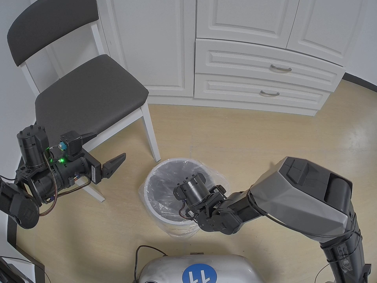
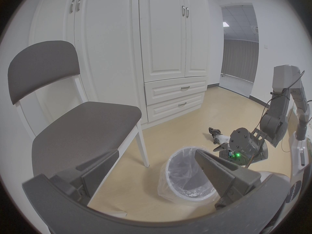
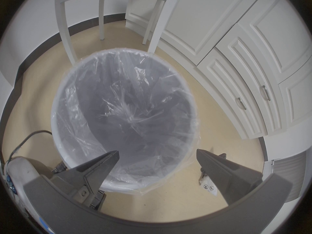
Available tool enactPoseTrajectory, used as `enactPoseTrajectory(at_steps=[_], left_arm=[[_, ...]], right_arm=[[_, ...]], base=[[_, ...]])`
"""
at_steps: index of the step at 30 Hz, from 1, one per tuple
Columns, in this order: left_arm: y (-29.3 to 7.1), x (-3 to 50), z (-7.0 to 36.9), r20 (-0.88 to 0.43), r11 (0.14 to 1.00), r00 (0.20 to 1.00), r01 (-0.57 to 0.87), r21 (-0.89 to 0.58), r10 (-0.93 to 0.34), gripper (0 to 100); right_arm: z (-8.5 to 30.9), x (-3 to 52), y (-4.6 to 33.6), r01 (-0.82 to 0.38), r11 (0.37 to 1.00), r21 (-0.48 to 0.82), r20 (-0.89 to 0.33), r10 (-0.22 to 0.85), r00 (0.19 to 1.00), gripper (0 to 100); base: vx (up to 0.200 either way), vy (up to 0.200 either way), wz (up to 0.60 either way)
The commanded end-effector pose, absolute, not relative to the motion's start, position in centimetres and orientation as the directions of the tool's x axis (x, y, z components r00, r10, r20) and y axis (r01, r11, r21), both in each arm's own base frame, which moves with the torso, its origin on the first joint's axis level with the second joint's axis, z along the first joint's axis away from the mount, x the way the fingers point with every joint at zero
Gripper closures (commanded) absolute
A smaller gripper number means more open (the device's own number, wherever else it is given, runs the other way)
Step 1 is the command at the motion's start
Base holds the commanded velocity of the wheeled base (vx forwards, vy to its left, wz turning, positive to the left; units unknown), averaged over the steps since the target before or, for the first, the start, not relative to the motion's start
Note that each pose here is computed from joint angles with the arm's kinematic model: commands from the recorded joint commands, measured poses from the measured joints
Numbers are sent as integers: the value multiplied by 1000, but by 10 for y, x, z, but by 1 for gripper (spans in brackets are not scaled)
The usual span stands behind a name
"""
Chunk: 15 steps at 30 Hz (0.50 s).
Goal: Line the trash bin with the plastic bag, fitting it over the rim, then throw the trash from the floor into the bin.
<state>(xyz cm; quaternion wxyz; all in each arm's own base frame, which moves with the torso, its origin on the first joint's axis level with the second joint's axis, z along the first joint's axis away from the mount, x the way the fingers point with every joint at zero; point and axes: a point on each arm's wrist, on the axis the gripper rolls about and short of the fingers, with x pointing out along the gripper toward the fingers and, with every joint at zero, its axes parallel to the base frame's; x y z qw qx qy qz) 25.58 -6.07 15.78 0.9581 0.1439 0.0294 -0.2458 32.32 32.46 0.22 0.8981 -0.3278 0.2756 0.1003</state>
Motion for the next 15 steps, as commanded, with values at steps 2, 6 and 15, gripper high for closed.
enactPoseTrajectory(at_steps=[2,6,15], left_arm=[[-61,256,158,-112,839,879,476,264,-463,0],[-61,257,159,-99,840,881,471,268,-462,0],[-60,255,160,-96,841,882,469,271,-461,0]], right_arm=[[15,327,334,-342,789,-511,-521,33,853,0],[11,332,346,-330,806,-490,-483,63,873,0],[-21,345,375,-304,810,-501,-438,66,897,0]], base=[[0,0,0],[0,0,0],[0,0,0]])
